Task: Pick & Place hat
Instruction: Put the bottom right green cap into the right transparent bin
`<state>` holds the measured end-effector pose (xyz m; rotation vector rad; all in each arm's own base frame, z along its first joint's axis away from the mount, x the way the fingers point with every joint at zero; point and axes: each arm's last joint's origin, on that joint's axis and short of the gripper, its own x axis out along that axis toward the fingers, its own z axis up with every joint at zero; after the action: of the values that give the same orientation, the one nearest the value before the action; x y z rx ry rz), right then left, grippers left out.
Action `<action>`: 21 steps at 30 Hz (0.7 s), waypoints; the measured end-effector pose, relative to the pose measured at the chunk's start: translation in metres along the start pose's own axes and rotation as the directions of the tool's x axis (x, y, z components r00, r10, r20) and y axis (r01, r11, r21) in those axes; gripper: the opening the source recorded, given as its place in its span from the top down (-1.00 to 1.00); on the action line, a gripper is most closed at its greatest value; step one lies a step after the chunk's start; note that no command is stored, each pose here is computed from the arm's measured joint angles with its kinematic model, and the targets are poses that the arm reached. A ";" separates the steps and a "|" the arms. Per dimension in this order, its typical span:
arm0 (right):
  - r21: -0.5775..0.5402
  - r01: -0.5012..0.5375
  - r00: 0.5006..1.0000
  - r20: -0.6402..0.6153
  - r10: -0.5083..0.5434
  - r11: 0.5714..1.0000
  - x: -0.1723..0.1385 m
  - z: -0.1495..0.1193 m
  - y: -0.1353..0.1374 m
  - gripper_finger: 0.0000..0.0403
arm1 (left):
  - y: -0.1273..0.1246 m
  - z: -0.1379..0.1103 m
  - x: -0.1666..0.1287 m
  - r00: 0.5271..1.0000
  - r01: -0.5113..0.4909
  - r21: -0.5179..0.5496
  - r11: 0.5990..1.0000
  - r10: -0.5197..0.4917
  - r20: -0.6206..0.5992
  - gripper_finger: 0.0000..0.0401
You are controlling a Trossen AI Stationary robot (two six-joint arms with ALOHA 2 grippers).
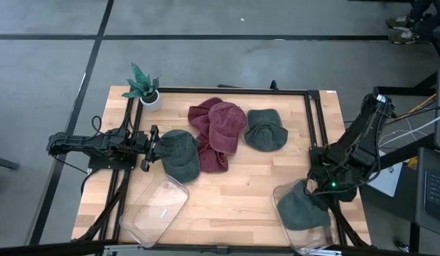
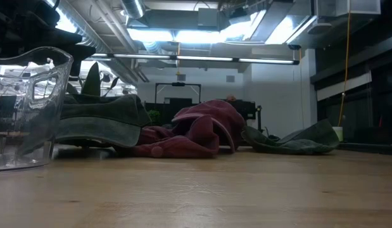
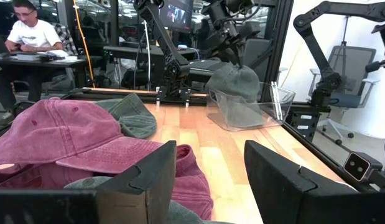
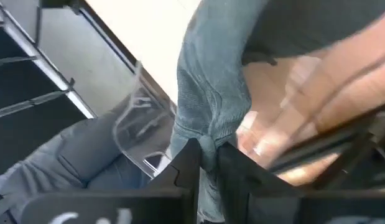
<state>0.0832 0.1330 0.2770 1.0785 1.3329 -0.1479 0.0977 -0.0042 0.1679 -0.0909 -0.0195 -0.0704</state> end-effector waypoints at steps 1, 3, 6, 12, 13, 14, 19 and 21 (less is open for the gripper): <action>0.000 0.018 1.000 -0.004 -0.018 1.000 0.000 0.000 -0.002 0.76 | 0.000 0.000 0.000 1.000 0.000 0.000 1.000 0.000 0.000 0.08; 0.000 0.050 0.999 -0.002 -0.050 0.999 0.000 0.001 -0.004 0.72 | 0.000 0.000 0.000 1.000 0.001 0.000 1.000 -0.001 0.000 0.08; -0.008 0.081 0.996 -0.023 -0.081 0.997 0.000 0.001 -0.007 0.67 | 0.000 0.000 0.000 1.000 0.000 0.000 1.000 0.000 0.000 0.08; -0.068 0.111 0.992 -0.047 -0.115 0.991 0.000 0.001 -0.010 0.49 | 0.000 0.000 0.000 1.000 0.000 0.000 1.000 0.000 0.000 0.08; -0.075 0.110 0.992 -0.045 -0.114 0.991 0.000 0.002 -0.009 0.44 | 0.000 0.000 0.000 1.000 0.001 0.000 1.000 -0.001 0.000 0.08; -0.078 0.110 0.993 -0.044 -0.113 0.991 0.000 0.002 -0.009 0.39 | 0.000 0.000 0.000 1.000 0.001 0.000 1.000 -0.001 0.000 0.08; -0.130 0.104 0.993 -0.039 -0.110 0.986 -0.001 0.005 -0.009 0.14 | 0.000 0.000 0.000 1.000 0.000 0.000 1.000 0.000 0.000 0.08; -0.158 0.099 0.994 -0.037 -0.106 0.983 -0.001 0.005 -0.009 0.06 | 0.000 0.000 0.000 1.000 0.001 0.000 1.000 -0.001 0.000 0.08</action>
<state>0.0810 0.1240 0.2725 0.8865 1.4179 -0.0946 0.0978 -0.0042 0.1679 -0.0909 -0.0195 -0.0710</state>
